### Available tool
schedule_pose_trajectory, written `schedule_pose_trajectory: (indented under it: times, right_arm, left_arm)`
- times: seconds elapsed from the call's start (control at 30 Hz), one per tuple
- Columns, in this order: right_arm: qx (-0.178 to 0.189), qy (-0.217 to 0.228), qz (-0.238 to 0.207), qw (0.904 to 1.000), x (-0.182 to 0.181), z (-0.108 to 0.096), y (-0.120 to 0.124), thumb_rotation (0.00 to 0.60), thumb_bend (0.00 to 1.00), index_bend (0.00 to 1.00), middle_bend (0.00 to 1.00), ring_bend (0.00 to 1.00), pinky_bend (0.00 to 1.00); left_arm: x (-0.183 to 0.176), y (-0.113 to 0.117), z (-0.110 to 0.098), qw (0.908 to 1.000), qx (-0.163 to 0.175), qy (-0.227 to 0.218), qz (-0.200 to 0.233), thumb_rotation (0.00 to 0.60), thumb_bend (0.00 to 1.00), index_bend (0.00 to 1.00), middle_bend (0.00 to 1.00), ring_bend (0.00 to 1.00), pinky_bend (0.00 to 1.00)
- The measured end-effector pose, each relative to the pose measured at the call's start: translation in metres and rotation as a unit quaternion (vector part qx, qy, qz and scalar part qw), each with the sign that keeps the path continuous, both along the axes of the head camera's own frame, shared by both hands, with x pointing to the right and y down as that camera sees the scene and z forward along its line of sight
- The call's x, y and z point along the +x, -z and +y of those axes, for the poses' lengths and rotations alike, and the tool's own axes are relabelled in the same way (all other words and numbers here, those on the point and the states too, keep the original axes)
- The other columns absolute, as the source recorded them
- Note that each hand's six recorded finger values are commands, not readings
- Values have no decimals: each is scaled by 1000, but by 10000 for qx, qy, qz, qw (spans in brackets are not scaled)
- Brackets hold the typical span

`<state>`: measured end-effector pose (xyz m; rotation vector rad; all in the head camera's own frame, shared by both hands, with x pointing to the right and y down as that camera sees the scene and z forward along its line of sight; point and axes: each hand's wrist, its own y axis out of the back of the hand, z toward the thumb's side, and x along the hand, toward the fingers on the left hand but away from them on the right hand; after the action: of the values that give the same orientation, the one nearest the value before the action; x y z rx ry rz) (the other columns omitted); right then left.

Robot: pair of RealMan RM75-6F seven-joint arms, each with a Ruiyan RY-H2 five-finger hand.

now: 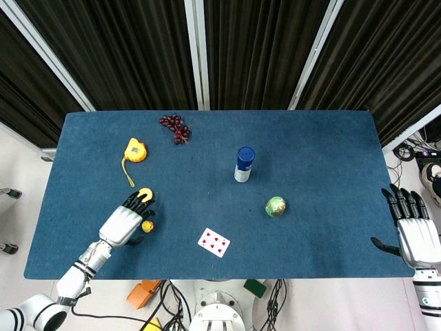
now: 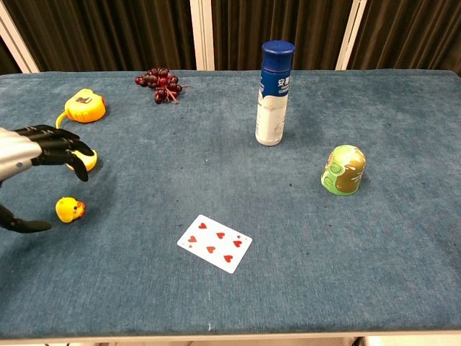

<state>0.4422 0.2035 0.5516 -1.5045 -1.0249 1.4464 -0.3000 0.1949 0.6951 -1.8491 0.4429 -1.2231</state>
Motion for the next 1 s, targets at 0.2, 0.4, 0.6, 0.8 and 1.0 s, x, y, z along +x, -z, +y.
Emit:
schedule_pose_trajectory:
  times: [0.2,0.4,0.6,0.8,1.0]
  right_arm:
    - [-13,-24,-8,10000,1,1,-1,600,101,0,50,0,84]
    - [-30,-48,-13,10000,2,1,-3,600,101,0,49,0,85]
    - [-30,-51,-13,10000,3,0,-3,600,101,0,49,0,84]
    - [-35,-67,-18,10000,3,0,-4,600,101,0,50,0,85]
    - [-13,-74,-18,10000,4,0,-3,600,101,0,50,0,85]
  left_arm:
    - [-1,-7,0,9999,-10,-4,-108,600,256,373,126,46,0]
    - [0,-12,0,9999,-56,11,-114,600,272,382,126,46,0]
    - [0,-15,-1,9999,-56,0,-129,600,317,447,126,45,0]
    - [0,-18,-2,9999,-61,29,-120,600,380,525,135,45,0]
    - [-3,-9,-12,9998,107,147,-46,600,387,531,136,46,0]
